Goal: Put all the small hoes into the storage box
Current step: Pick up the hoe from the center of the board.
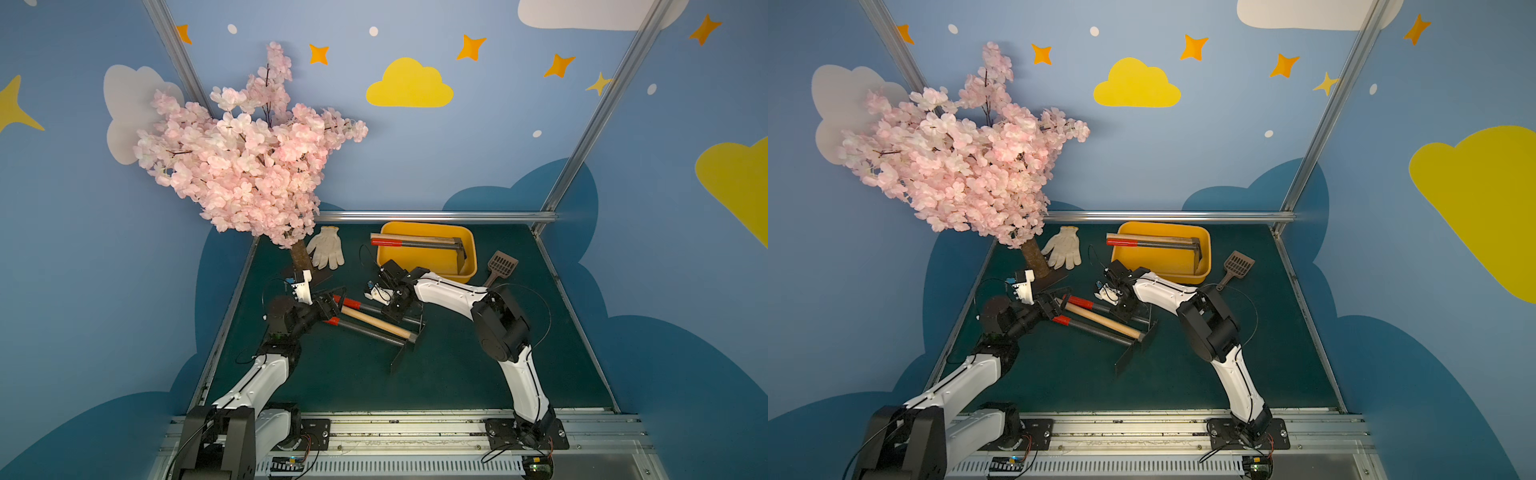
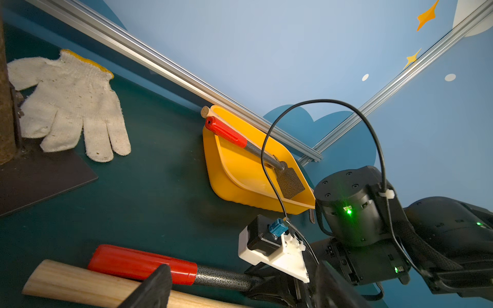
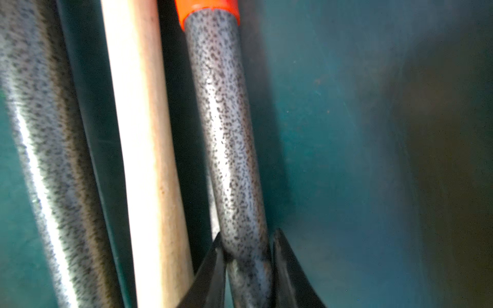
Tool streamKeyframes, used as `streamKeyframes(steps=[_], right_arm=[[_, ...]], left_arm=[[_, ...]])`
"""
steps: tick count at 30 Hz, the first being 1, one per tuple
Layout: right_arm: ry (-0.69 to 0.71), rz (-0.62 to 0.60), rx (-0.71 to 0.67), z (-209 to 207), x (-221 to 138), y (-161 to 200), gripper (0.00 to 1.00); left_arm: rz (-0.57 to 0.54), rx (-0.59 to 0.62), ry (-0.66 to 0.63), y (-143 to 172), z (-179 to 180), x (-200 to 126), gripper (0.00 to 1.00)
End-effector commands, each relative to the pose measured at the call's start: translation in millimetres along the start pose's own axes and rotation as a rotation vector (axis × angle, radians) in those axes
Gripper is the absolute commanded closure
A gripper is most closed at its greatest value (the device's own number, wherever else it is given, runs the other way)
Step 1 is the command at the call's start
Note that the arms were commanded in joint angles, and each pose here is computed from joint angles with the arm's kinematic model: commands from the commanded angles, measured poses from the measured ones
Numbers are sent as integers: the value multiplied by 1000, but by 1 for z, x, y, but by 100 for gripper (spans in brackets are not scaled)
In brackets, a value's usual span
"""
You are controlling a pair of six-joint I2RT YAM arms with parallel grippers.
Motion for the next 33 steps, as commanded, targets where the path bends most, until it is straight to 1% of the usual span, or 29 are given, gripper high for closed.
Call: streamKeyframes(steps=[1, 13, 21, 26, 27, 33], right_arm=[[22, 125, 75, -4, 15, 25, 100], [160, 30, 56, -14, -47, 16, 100], [225, -8, 30, -19, -69, 8, 100], [267, -41, 37, -25, -87, 5, 100], [271, -48, 15, -25, -91, 4, 100], [294, -89, 8, -25, -106, 2, 100]], left_arm=[[-9, 19, 1, -3, -1, -1, 15], [-16, 10, 10, -2, -2, -2, 15], [-16, 6, 13, -2, -2, -3, 15], [-14, 6, 11, -1, -2, -3, 15], [-14, 5, 12, -2, -2, -2, 15], [20, -10, 44, -1, -4, 3, 15]])
Point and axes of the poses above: each gripper's point midway between its finger pads, its own x axis out along the fingers, its own z axis along the line the jaws close on, y = z × x, the point moved 10 cm from there along -x, back along the fingers, and after that the axes turned 5 degrees about x, right-handed, at the moved point
